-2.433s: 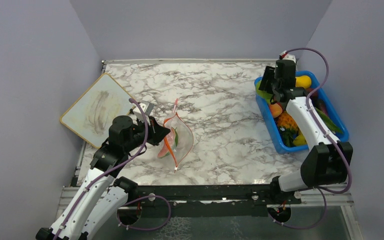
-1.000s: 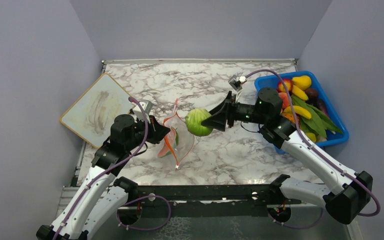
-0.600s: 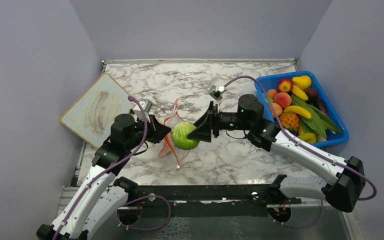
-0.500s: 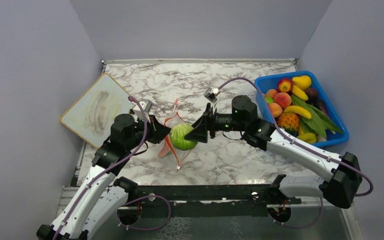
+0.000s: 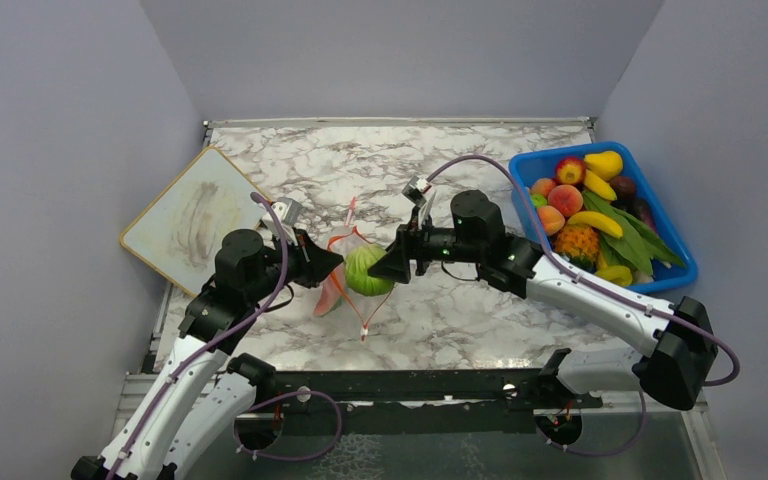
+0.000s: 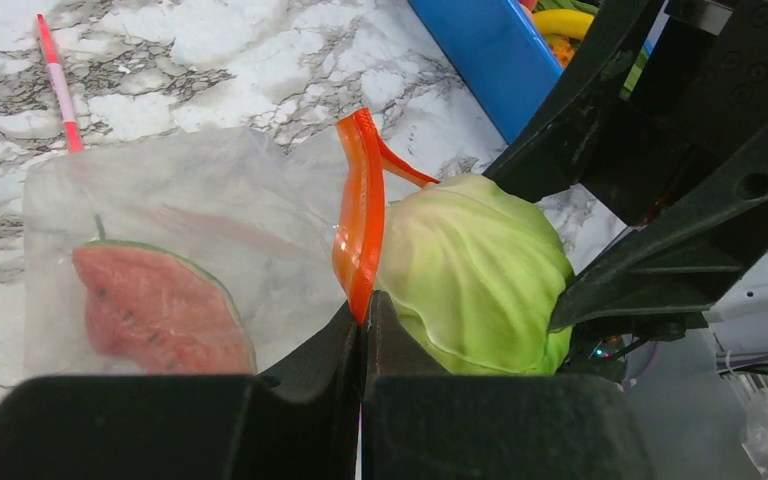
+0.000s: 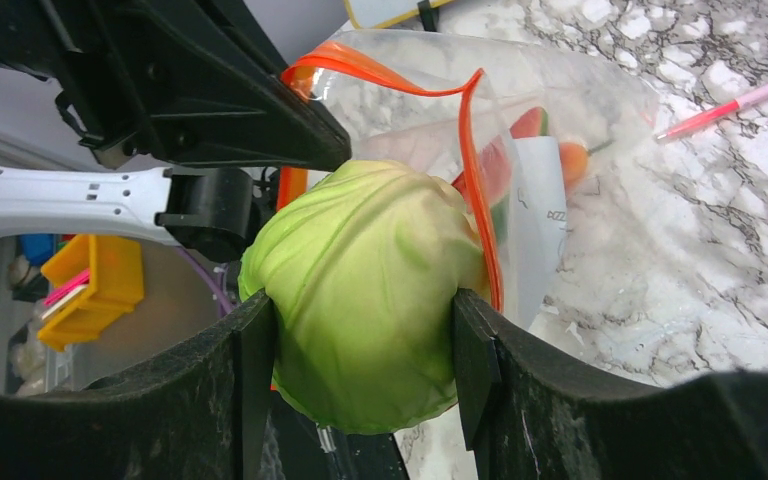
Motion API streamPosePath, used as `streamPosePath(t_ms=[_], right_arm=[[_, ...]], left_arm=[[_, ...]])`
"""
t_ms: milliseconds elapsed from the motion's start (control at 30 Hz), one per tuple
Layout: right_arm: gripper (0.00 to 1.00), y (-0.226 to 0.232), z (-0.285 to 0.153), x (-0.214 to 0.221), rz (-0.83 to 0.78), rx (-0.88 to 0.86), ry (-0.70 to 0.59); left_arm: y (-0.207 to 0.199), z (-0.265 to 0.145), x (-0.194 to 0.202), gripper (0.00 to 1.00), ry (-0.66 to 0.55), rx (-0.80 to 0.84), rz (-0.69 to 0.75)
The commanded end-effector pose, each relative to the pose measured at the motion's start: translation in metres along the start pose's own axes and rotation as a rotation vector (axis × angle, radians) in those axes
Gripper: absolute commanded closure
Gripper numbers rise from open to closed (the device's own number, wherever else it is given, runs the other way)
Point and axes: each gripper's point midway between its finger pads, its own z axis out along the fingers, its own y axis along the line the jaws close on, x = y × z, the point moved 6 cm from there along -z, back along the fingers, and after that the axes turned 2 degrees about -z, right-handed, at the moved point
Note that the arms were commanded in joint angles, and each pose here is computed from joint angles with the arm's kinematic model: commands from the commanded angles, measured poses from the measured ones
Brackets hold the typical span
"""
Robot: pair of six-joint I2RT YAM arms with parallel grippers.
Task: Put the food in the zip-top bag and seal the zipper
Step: Place the fake fruit in the zipper food storage bag.
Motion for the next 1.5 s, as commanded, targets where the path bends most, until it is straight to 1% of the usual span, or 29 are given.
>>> streamPosePath(t_ms=[0,133,267,367,533,667,733,833,1033,1233,1467], right_arm=[[0.59,-0.002,0.004,-0.009,-0.033,0.042,-0.019],[0.57,-0.012,0.009,-0.002,-0.042,0.089,0.004],[0.52,-0.017,0.014,0.006,-0.039,0.104,0.034],[0.45,-0.016,0.016,0.008,-0.033,0.102,0.046],[0.31,-0.013,0.018,0.008,-0.018,0.084,0.063],[0.22,-0.004,0.011,0.0,0.005,0.069,0.047],[0.2,0.0,0.004,-0.008,0.011,0.088,0.03],[0.19,0.005,-0.005,-0.017,0.014,0.109,0.021],[0.19,0.006,-0.01,-0.017,0.023,0.135,0.061],[0.23,0.006,-0.005,-0.009,0.042,0.092,0.07],[0.26,-0.003,0.01,0.007,0.097,0.091,0.095]], left_arm=[[-0.016,-0.01,-0.015,1.0,-0.042,0.059,0.017],[-0.019,-0.011,-0.015,1.0,-0.043,0.068,0.009],[-0.022,-0.012,-0.017,1.0,-0.043,0.081,0.005],[-0.022,-0.013,-0.017,1.0,-0.044,0.081,0.004],[-0.021,-0.011,-0.016,1.0,-0.042,0.076,0.002],[-0.019,-0.011,-0.015,1.0,-0.043,0.067,0.004],[-0.018,-0.011,-0.014,1.0,-0.04,0.064,0.004],[-0.017,-0.01,-0.013,1.0,-0.04,0.061,0.002],[-0.016,-0.01,-0.013,1.0,-0.039,0.057,0.004],[-0.017,-0.011,-0.013,1.0,-0.04,0.061,0.003],[-0.017,-0.011,-0.012,1.0,-0.04,0.061,-0.001]])
